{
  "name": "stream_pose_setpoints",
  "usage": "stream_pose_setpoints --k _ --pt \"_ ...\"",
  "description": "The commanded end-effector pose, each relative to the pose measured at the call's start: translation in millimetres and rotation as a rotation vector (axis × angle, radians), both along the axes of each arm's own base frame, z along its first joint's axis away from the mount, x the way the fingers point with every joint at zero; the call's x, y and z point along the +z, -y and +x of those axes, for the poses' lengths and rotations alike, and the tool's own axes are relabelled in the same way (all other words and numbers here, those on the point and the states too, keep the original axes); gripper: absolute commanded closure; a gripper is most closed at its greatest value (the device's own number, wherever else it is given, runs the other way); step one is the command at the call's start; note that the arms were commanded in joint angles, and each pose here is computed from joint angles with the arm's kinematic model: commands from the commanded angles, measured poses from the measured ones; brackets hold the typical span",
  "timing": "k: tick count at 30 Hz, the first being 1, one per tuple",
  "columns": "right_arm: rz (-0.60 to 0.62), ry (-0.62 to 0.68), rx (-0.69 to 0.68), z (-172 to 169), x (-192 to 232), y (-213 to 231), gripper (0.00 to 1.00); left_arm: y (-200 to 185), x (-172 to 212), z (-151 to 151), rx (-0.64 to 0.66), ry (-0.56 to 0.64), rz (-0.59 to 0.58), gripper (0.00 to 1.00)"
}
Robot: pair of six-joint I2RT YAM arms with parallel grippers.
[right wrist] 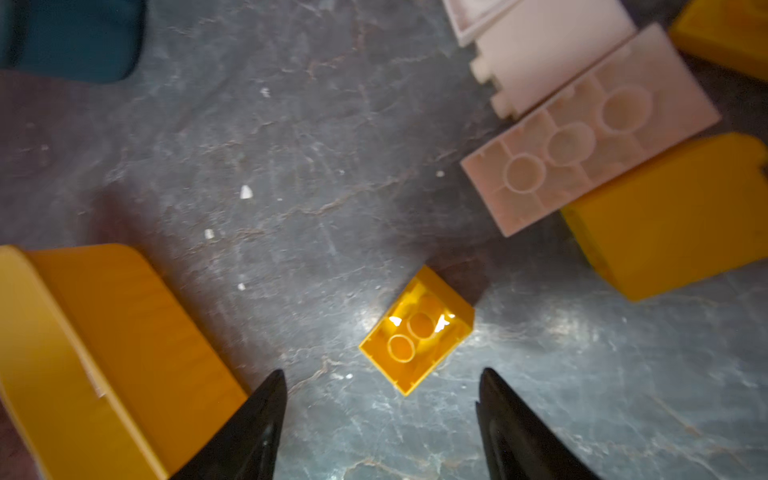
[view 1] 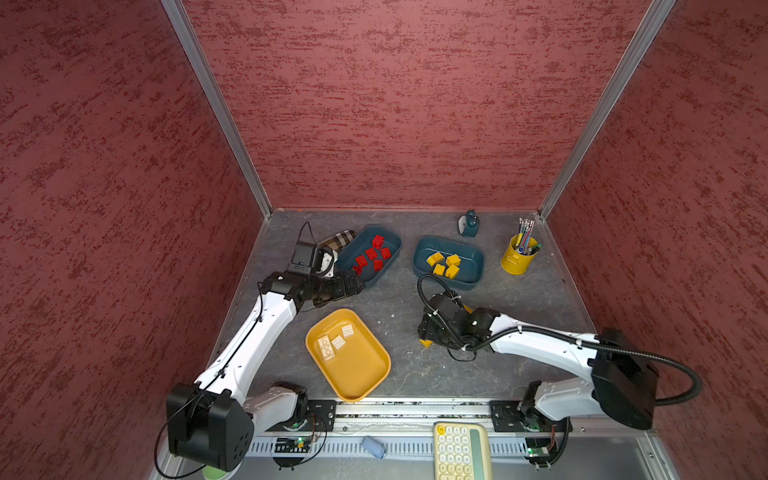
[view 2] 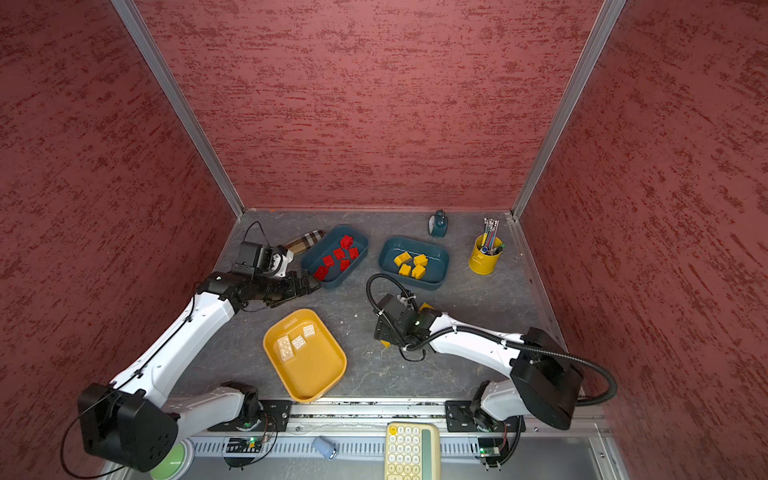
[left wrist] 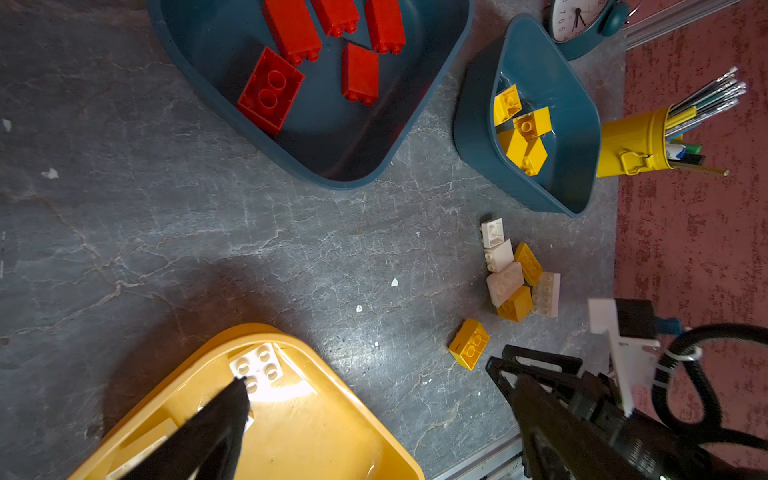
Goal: Sort the legos into containers by color
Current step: 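Lift the left gripper from the tray while the right gripper grasps a yellow brick, then carry the yellow brick with the right gripper over the larger teal tub and release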
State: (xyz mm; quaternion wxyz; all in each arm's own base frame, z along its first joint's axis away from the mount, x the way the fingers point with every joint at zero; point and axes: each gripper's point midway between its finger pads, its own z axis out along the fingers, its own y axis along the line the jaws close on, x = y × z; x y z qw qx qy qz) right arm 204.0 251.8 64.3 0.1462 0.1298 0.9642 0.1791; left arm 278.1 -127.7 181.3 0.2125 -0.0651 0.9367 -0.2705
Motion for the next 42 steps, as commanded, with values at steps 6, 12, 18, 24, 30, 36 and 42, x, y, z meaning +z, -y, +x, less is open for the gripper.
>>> stream_pose_setpoints --k 6,12,18,24,30,36,42 --pt "-0.089 -0.030 -0.124 12.7 -11.0 2.5 0.35 -0.9 5.7 -1.1 -0.028 0.061 -0.059 0.01" --pt "-0.129 -0.070 -0.118 15.7 -25.4 -5.4 0.40 -5.6 6.2 0.1 -0.023 0.078 -0.074 0.01" --pt "-0.182 -0.109 -0.094 11.3 -37.0 -8.2 0.47 -4.7 7.5 0.9 -0.040 0.091 -0.084 0.00" --pt "-0.293 -0.099 -0.052 9.5 -38.1 -0.7 0.70 -4.7 5.8 -1.8 -0.045 0.094 -0.089 0.01" --pt "-0.382 0.039 -0.021 44.4 5.8 11.9 0.81 2.7 7.0 -3.8 -0.068 0.096 -0.137 0.01" --pt "-0.409 0.179 -0.053 108.2 59.6 47.5 0.81 12.0 21.2 -0.2 -0.080 0.120 -0.202 0.01" --pt "-0.440 0.272 -0.115 178.4 90.9 99.9 0.80 25.0 27.9 2.7 -0.098 0.126 -0.257 0.01"
